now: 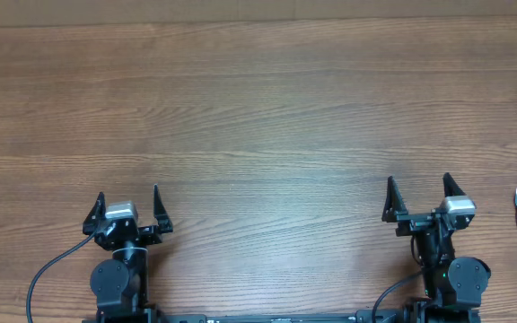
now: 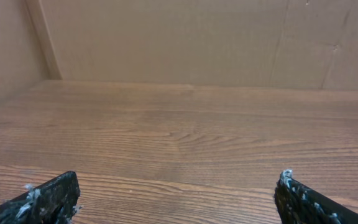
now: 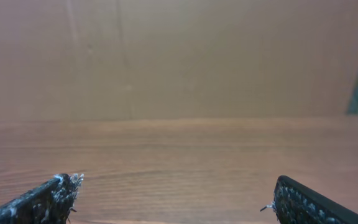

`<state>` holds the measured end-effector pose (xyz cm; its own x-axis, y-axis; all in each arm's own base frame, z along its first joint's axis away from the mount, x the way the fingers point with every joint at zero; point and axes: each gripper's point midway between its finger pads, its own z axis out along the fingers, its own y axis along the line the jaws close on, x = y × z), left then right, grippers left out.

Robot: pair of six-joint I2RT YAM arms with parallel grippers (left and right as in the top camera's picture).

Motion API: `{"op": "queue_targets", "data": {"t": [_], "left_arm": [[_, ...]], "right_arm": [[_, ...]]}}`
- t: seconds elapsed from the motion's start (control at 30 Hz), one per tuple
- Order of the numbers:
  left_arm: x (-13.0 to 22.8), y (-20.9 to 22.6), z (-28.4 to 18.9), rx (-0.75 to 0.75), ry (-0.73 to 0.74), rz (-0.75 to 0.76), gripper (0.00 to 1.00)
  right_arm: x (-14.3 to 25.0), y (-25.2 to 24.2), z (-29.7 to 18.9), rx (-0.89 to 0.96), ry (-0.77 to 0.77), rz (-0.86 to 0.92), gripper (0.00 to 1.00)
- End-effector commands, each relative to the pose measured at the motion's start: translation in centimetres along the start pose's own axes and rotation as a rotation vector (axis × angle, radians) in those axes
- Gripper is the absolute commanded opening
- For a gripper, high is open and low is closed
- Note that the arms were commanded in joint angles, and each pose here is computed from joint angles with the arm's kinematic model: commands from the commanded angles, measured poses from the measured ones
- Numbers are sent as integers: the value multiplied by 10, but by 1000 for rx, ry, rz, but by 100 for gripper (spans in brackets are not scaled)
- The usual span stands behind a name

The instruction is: Untangle cables

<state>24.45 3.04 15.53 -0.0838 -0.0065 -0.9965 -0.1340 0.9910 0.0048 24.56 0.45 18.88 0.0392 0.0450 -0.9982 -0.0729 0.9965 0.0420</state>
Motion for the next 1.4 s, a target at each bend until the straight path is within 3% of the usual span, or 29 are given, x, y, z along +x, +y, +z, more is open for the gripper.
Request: {"op": "queue_targets", "data": {"t": [0.0, 0.3, 0.57, 1.37], "left_arm": [[-1, -2, 0, 11, -8, -9, 100], [-1, -2, 0, 11, -8, -9, 100], [-1, -2, 0, 11, -8, -9, 100], [-1, -2, 0, 11, -8, -9, 100]], "right_arm": [[2, 10, -1, -59, -4, -5, 100], [15, 7, -1, -42, 50, 1, 100], [17, -15, -1, 86, 57, 0, 100], [17, -16, -1, 93, 58, 1, 100]]}}
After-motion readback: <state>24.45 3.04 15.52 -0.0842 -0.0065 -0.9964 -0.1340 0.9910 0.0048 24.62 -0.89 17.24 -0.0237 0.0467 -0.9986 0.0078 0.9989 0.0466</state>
